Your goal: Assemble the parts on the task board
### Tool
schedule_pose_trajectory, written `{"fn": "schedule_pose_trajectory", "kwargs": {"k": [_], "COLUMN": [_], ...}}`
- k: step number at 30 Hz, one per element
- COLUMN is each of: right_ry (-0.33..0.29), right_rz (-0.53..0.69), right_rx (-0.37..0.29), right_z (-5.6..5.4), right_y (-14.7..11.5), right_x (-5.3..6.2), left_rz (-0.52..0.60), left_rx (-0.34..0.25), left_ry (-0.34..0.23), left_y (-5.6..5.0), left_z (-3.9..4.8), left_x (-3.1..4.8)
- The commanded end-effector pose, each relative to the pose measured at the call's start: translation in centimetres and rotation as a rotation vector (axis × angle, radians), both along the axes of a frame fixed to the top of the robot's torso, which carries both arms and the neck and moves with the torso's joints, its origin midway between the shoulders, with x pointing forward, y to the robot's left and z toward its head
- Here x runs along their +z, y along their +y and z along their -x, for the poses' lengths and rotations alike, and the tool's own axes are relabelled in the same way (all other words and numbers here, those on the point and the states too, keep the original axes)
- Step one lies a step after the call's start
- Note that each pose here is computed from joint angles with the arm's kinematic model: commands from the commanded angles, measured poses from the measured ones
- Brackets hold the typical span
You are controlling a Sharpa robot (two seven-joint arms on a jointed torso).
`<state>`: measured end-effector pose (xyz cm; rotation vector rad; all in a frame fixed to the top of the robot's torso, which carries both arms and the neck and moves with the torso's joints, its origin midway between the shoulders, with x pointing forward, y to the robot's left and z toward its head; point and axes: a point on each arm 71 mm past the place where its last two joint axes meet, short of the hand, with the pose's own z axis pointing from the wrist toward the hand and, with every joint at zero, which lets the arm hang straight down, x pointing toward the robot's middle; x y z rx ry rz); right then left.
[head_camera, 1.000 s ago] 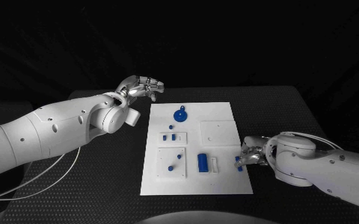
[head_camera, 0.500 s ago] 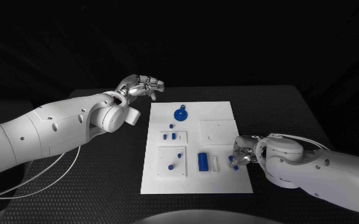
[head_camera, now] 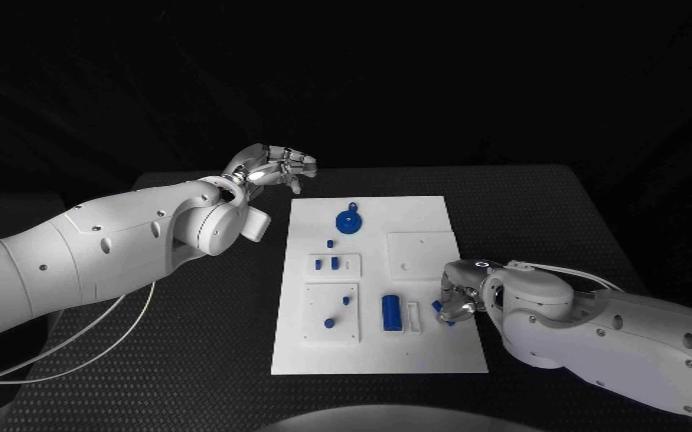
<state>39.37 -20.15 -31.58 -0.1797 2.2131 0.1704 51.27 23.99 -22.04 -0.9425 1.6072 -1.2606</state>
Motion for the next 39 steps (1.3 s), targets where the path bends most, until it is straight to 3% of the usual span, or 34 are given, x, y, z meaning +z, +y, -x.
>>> {"fn": "schedule_pose_trajectory", "kwargs": {"k": [1,5,17,24,33,39], "right_ry": [0.127,0.197,0.282,0.282,0.248,0.257], "right_rz": [-0.081,-0.183,-0.383,-0.398,-0.393,-0.392], "right_rx": [-0.078,-0.164,-0.318,-0.337,-0.314,-0.302], "right_z": [1.1,1.4,1.6,1.6,1.4,1.3], "right_y": [-0.4,-0.6,-0.1,-0.2,0.2,0.7], "right_x": [-1.4,-1.4,-0.4,-0.4,-0.2,-0.3], "left_rz": [0.011,0.011,0.011,0.01,0.01,0.01], "left_rx": [-0.014,-0.013,-0.014,-0.012,-0.012,-0.014], "left_ry": [-0.001,-0.001,0.0,0.0,0.001,0.001], "left_y": [-0.2,-0.2,-0.3,-0.2,-0.2,-0.2], "left_z": [0.04,0.03,0.04,0.04,0.05,0.06], "left_x": [0.11,0.1,0.1,0.1,0.1,0.1]}}
